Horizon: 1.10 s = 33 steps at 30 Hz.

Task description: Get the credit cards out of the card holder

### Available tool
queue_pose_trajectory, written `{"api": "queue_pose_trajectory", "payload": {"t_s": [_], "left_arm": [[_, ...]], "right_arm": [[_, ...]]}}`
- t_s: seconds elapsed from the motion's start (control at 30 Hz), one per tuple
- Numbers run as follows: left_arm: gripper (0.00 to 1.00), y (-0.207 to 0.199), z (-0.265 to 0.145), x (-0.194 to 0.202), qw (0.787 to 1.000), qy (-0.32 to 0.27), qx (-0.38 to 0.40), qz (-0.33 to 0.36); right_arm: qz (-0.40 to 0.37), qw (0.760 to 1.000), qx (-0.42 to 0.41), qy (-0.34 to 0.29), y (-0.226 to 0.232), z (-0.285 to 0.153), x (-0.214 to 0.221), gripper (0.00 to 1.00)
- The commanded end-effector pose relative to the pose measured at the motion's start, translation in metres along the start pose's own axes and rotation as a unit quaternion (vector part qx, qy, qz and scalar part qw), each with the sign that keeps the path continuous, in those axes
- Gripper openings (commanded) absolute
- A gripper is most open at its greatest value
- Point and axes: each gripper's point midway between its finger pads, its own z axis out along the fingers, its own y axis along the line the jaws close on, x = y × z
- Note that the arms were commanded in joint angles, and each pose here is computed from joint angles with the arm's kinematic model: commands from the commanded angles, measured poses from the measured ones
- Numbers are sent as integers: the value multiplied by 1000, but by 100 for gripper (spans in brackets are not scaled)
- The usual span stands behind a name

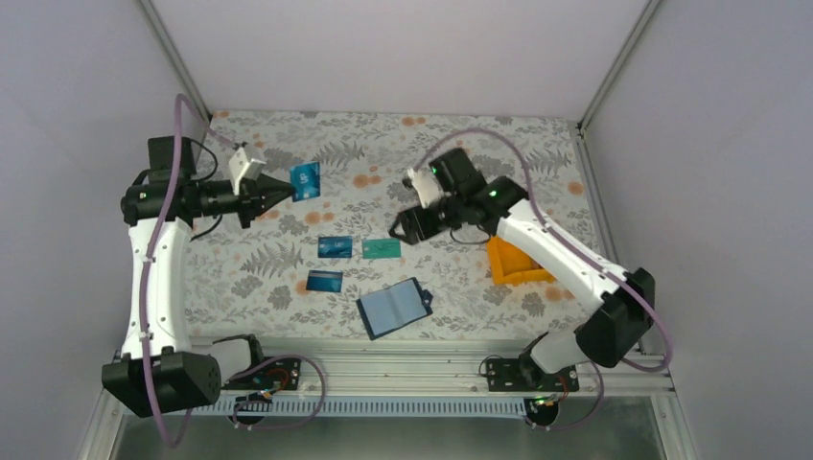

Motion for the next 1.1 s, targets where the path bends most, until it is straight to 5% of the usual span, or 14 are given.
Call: {"api": "queue_pose_trajectory", "payload": {"t_s": [0.0,0.23,0.37,0.57,0.8,0.97,1.0,1.07], "left_arm": [[2,-24,6,8,997,32,11,74],[3,-57,19,21,990,66,60,112],[2,-64,24,24,988,72,72,117],[2,-69,27,21,988,66,86,114],[2,-70,28,22,987,65,91,111],[2,-66,30,18,989,60,84,104],[13,-59,31,15,991,59,69,97],[63,-36,34,13,995,69,13,73]], "right_arm": [[-189,975,-52,-107,85,-68,-52,68],[-374,896,-140,-195,194,-114,-99,69],[-412,875,-160,-199,217,-108,-104,69],[-424,882,-142,-147,211,-67,-95,65],[-408,893,-123,-143,201,-60,-94,6],[-378,902,-114,-174,197,-77,-97,4],[-361,908,-108,-182,191,-80,-102,4],[-299,928,-88,-205,172,-83,-119,4]]}}
